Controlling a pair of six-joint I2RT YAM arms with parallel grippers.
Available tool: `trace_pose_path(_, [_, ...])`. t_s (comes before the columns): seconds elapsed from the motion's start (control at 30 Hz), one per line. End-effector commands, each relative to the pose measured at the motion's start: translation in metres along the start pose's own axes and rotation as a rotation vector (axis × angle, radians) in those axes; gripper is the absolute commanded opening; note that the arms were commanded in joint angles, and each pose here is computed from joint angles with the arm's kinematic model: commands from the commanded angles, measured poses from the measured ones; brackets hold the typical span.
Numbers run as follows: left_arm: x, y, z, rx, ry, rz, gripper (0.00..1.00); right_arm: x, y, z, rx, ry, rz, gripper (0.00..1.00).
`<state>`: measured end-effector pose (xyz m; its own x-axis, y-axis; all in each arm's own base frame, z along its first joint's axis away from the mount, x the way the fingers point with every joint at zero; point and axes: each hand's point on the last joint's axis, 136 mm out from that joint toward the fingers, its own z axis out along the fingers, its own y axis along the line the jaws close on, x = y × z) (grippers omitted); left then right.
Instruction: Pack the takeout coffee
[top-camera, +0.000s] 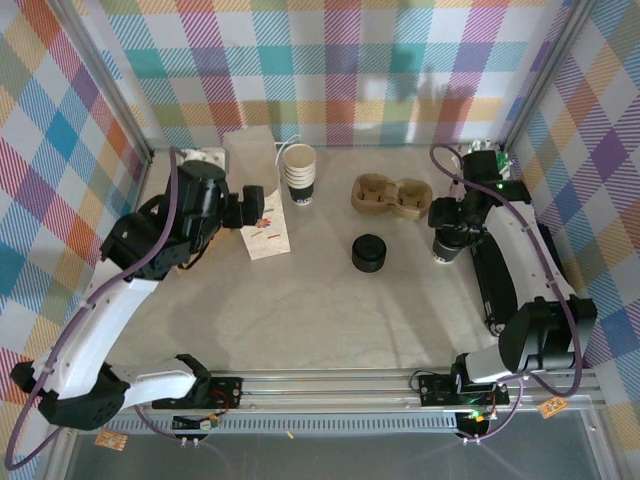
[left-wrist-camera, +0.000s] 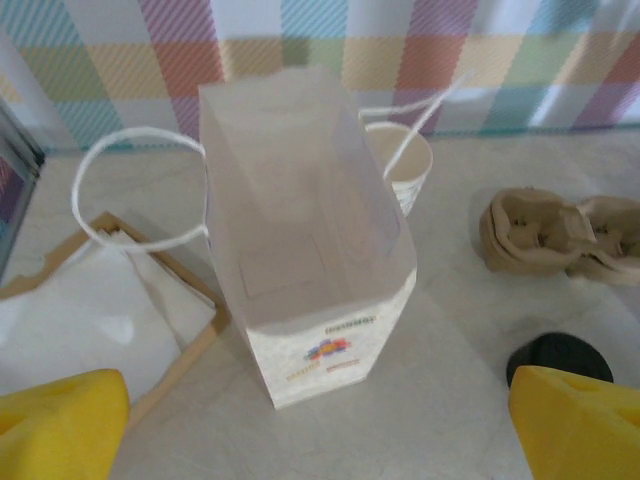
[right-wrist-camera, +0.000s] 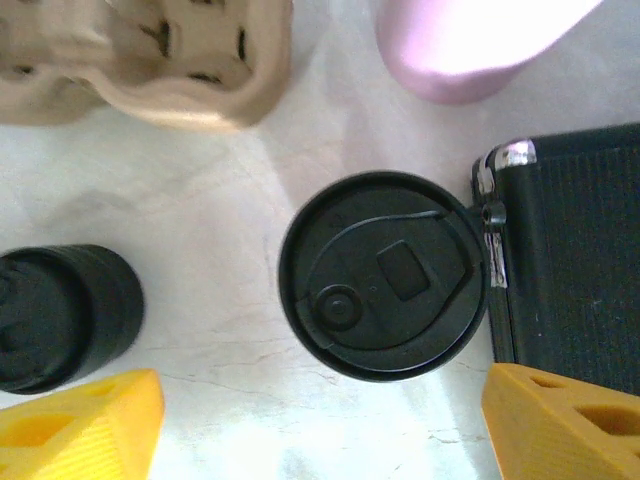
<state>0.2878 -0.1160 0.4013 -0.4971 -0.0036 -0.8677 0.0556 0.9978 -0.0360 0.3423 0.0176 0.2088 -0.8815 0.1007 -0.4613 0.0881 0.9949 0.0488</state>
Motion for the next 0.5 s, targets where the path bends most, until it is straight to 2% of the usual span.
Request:
trace_pose_path(0.0, [-0.017,0.013,-0.007,-0.075,-0.014,0.025,0.95,-0.009,0.012,-0.033,-0.071,-0.047,0.012,0.8])
trace_pose_path(0.27, [-0.037,0.005,0.002,-0.093,0.003,-0.022,0.89,-0.028,0.056,-0.068,-0.165,-0.13,-0.083,0.76])
trace_pose_path(0.47, [-0.037,0.019,0.015,-0.125,0.053,-0.147,0.82,-0.043,0.088,-0.047,-0.197,-0.091,-0.083,0.73])
